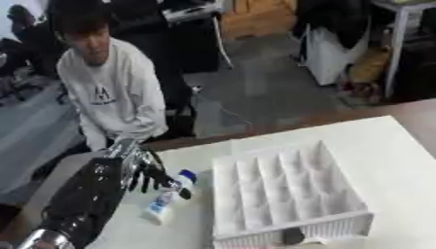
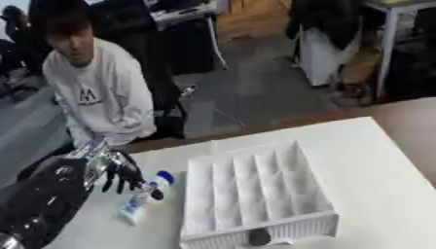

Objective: Pick up objects on the table and place them in the box.

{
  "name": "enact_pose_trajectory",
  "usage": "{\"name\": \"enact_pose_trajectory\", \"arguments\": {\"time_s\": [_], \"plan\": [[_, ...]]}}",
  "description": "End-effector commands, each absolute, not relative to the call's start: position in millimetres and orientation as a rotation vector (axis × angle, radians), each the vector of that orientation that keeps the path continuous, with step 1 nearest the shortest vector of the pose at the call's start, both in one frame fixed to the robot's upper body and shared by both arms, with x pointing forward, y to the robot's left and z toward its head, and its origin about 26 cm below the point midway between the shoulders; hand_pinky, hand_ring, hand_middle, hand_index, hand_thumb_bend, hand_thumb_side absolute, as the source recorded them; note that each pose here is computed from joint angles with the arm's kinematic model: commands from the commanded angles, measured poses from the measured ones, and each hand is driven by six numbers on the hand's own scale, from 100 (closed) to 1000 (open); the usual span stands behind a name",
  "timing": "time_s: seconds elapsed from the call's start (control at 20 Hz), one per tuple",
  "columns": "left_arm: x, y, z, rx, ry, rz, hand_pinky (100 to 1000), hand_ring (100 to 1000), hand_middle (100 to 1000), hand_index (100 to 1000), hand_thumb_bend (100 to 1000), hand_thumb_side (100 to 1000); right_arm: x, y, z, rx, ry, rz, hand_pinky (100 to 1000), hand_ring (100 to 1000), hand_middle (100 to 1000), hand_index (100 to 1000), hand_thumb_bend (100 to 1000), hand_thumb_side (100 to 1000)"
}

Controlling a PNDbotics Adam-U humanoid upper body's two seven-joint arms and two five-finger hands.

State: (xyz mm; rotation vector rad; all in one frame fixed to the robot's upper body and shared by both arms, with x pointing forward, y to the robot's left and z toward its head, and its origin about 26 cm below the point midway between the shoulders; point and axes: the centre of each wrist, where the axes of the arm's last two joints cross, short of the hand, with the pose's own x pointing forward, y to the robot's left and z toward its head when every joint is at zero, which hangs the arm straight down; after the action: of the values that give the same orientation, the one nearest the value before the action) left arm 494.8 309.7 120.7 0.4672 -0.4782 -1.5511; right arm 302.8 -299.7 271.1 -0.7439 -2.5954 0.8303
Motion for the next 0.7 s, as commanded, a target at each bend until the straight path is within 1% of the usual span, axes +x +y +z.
{"name": "enact_pose_trajectory", "arguments": {"time_s": [0.05,0.1,0.15,0.2,0.25,0.4,0.55,0.7], "plan": [[498.0,314.0,145.9,0.533,-0.536,-1.515,432,710,842,938,863,885,300.1,-297.2,279.6,-0.746,-2.616,0.864,461,520,448,565,368,853],[498.1,312.8,148.6,0.557,-0.547,-1.510,443,717,846,940,856,891,300.1,-296.9,279.7,-0.744,-2.616,0.867,462,520,448,565,368,854],[498.2,311.6,151.0,0.591,-0.560,-1.503,432,709,841,937,860,885,300.2,-296.7,279.8,-0.742,-2.617,0.869,462,520,448,565,367,854],[498.2,310.7,150.8,0.607,-0.567,-1.500,439,711,840,937,832,896,300.2,-296.6,279.9,-0.740,-2.617,0.870,462,520,448,565,368,854],[498.3,310.4,153.6,0.648,-0.587,-1.486,440,692,831,931,813,909,300.3,-296.3,280.1,-0.738,-2.617,0.872,462,520,448,565,369,855],[497.9,309.6,153.5,0.763,-0.647,-1.428,439,679,807,919,832,950,300.5,-295.1,281.1,-0.731,-2.621,0.877,462,520,448,565,371,855],[496.9,310.1,143.9,0.792,-0.682,-1.355,430,714,833,939,841,985,300.9,-293.5,282.6,-0.725,-2.626,0.884,463,521,448,566,372,857],[495.8,308.5,132.1,0.787,-0.687,-1.303,397,704,848,945,843,1000,301.3,-291.9,283.6,-0.717,-2.629,0.891,464,521,448,567,374,857]]}}
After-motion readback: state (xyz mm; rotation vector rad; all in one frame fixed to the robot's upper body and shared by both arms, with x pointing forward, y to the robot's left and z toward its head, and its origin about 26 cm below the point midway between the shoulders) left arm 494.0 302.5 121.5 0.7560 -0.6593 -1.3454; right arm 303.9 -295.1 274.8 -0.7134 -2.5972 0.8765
